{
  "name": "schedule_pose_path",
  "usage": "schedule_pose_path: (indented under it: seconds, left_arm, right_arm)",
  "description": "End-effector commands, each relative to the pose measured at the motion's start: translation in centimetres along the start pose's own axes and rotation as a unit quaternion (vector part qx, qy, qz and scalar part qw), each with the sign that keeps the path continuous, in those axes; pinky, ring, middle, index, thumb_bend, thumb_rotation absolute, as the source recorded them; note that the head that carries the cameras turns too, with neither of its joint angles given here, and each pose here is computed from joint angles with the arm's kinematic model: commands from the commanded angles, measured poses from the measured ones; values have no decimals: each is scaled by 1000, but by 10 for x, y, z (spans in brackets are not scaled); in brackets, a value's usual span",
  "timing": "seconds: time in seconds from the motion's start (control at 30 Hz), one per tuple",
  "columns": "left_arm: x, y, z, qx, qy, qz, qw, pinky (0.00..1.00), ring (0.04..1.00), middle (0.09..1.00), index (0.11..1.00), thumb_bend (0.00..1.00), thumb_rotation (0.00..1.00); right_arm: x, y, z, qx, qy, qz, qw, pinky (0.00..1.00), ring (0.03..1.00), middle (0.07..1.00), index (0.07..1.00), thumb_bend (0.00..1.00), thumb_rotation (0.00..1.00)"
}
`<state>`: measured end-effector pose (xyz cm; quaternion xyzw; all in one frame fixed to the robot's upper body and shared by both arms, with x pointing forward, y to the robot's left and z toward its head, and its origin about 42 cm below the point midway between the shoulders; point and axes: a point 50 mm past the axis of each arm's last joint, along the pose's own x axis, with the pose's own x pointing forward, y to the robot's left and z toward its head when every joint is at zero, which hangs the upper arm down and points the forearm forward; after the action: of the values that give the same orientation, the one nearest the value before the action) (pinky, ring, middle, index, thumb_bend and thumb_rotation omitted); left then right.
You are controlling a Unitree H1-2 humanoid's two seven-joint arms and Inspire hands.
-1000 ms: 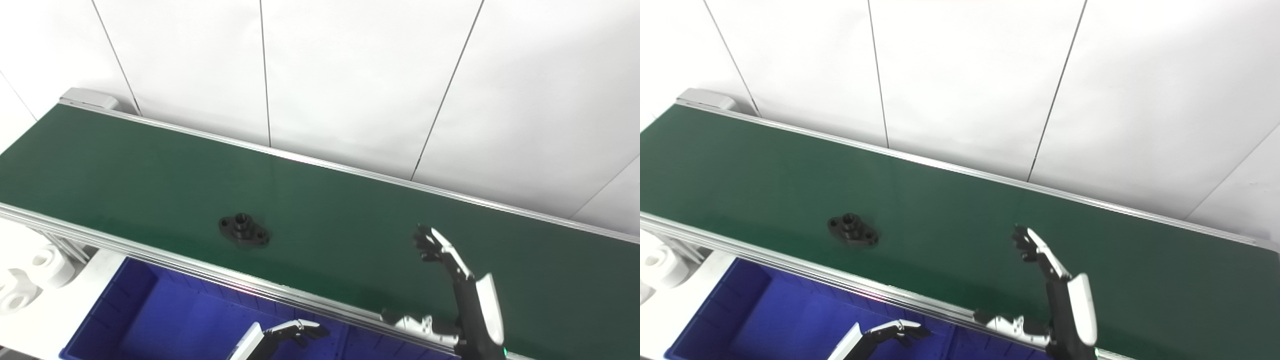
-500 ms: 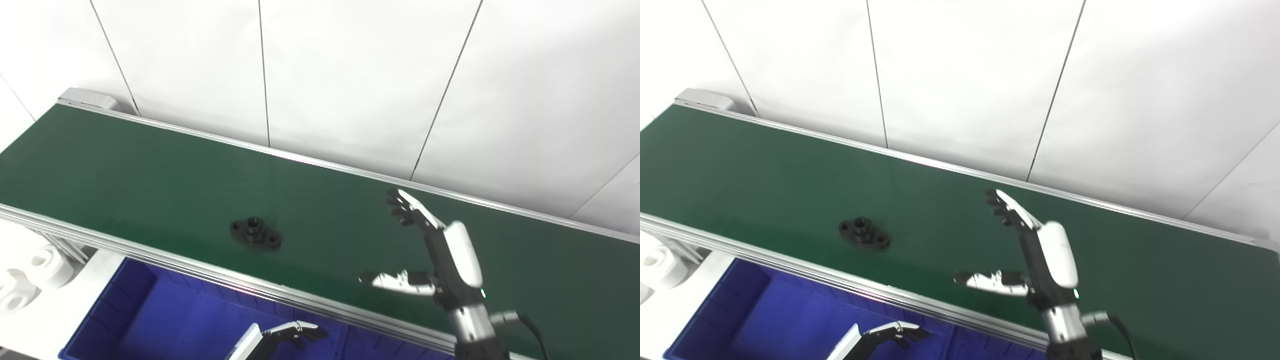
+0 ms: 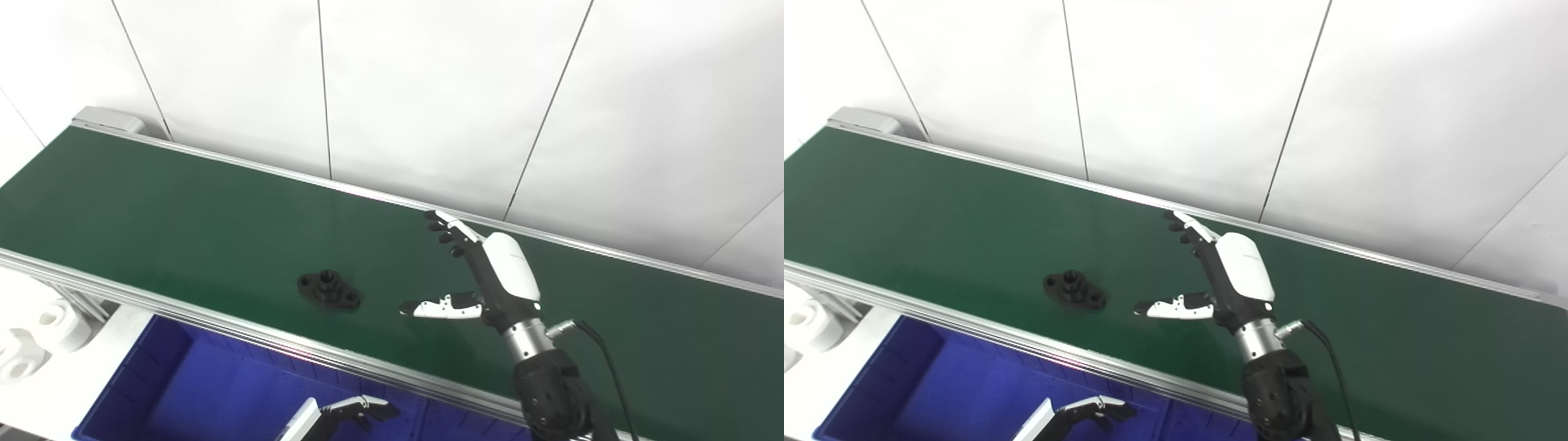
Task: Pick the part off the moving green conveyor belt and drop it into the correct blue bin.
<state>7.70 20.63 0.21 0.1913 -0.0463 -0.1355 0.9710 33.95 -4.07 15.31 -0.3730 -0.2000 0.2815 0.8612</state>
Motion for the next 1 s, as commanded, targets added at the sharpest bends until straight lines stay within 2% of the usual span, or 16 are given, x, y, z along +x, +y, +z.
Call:
schedule_pose_path:
  seconds: [0.0, 0.13, 0.4, 0.63, 0.97]
  left_arm:
    - [1, 4, 6, -7, -14, 1, 1000, 585, 695, 732, 718, 842, 540]
    - [0, 3, 6, -8, -13, -5, 1000, 592, 705, 741, 727, 837, 531]
    - [0, 2, 7, -8, -14, -4, 1000, 590, 704, 742, 726, 841, 533]
    - [1, 1, 9, -11, -15, 0, 1000, 584, 699, 737, 723, 851, 540]
    - [0, 0, 11, -16, -14, 2, 1000, 589, 703, 740, 722, 848, 531]
  right_arm:
    - [21, -14, 20, -18, -25, -6, 1000, 668, 771, 830, 877, 829, 454]
    - [29, -13, 28, -47, -27, 25, 998, 703, 786, 828, 866, 833, 455]
    - [44, -5, 44, -113, -19, 83, 990, 701, 784, 825, 870, 844, 442]
    - [56, 1, 55, -157, -15, 111, 981, 714, 778, 817, 860, 859, 468]
    - [66, 15, 53, -177, -10, 135, 975, 708, 772, 812, 860, 868, 458]
